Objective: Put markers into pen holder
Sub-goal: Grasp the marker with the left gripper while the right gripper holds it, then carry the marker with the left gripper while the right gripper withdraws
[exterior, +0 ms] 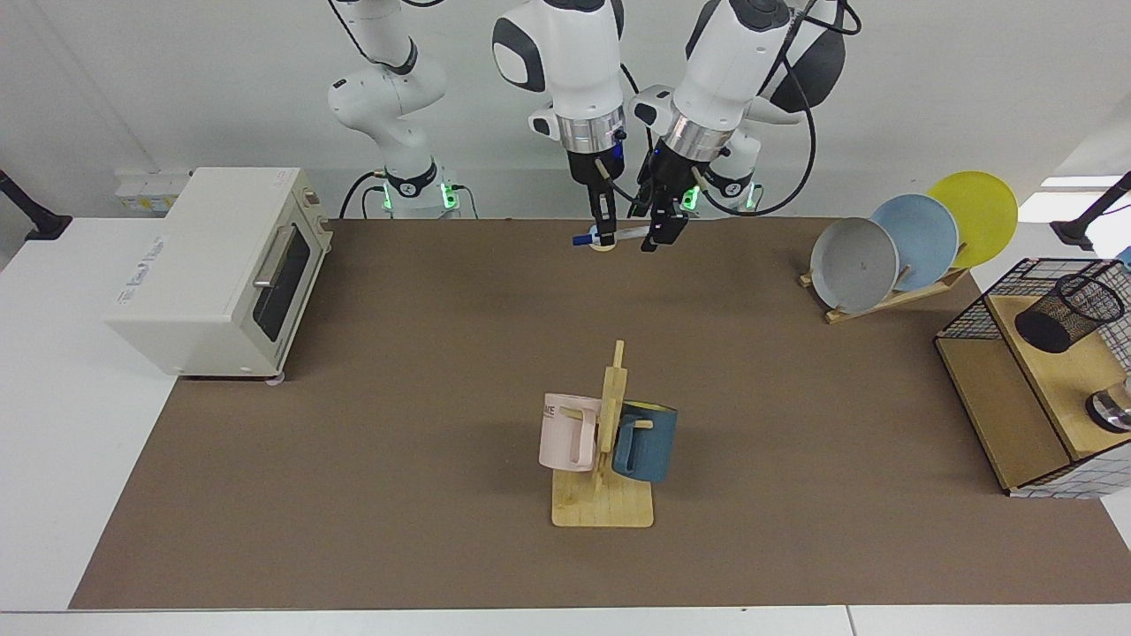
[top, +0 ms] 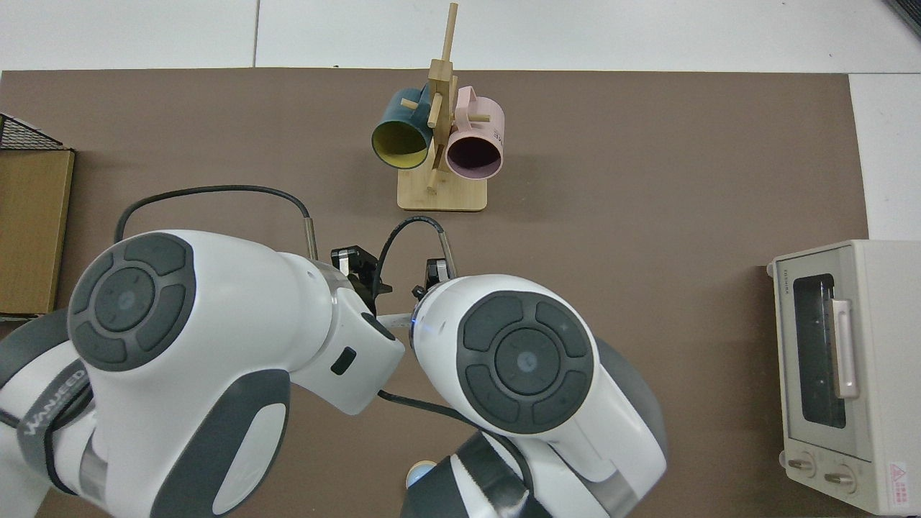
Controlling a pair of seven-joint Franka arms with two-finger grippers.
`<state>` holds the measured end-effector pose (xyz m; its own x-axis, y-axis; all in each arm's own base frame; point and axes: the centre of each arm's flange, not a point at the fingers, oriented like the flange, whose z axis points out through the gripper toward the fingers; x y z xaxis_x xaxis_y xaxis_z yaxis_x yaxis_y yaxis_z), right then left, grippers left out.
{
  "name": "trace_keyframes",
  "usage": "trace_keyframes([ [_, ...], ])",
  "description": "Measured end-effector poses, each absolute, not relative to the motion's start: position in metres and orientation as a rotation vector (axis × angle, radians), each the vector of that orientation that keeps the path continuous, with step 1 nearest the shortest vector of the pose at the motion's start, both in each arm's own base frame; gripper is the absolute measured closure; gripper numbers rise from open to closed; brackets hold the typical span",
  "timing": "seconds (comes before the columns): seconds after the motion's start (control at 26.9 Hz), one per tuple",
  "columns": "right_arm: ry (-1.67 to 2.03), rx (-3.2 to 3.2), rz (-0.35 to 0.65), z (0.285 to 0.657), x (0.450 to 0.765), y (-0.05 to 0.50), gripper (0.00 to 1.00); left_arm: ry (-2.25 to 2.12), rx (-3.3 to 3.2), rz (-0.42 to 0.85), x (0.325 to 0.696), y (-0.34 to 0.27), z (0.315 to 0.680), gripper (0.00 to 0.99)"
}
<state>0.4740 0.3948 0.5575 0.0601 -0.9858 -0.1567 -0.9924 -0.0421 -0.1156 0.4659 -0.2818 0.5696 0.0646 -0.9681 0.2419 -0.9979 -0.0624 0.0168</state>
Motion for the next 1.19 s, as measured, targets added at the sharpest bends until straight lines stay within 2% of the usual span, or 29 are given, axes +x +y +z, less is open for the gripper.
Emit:
trace_keyframes([
  [0.07,2.029,-2.136,0.052,0.5573,0.4748,0.3954,0.84,-2.004,2.154,0.251,0.4656,-0.2825,0.5698,0.264],
  [0.15,2.019,-2.122,0.055,0.5586,0.4762,0.3967,0.84,-1.99,2.151,0.255,0.4653,-0.2833,0.57,0.348],
  [0.22,2.012,-2.112,0.055,0.5595,0.4773,0.3976,0.84,-1.98,2.153,0.263,0.4656,-0.2837,0.5704,0.348],
  [0.3,2.01,-2.109,0.055,0.5597,0.4776,0.3978,0.84,-1.976,2.156,0.274,0.4662,-0.284,0.5709,0.401],
  [0.67,2.009,-2.108,0.055,0.5602,0.4779,0.398,0.84,-1.948,2.169,0.317,0.469,-0.2849,0.573,0.493],
  [0.71,2.009,-2.108,0.055,0.5602,0.4779,0.398,0.84,-1.948,2.171,0.322,0.4693,-0.2849,0.5732,0.577],
  [0.78,2.009,-2.108,0.055,0.5603,0.478,0.3981,0.84,-1.947,2.172,0.329,0.4698,-0.2849,0.5734,0.665],
  [0.82,2.008,-2.107,0.053,0.5602,0.4786,0.3979,0.84,-1.947,2.171,0.329,0.4696,-0.2851,0.5734,0.793],
  [0.86,2.003,-2.111,0.053,0.5599,0.479,0.3977,0.84,-1.952,2.167,0.33,0.4695,-0.2853,0.5734,0.819],
  [1.19,1.999,-2.114,0.053,0.5599,0.4797,0.3984,0.84,-1.954,2.166,0.331,0.4701,-0.2846,0.5733,0.833],
])
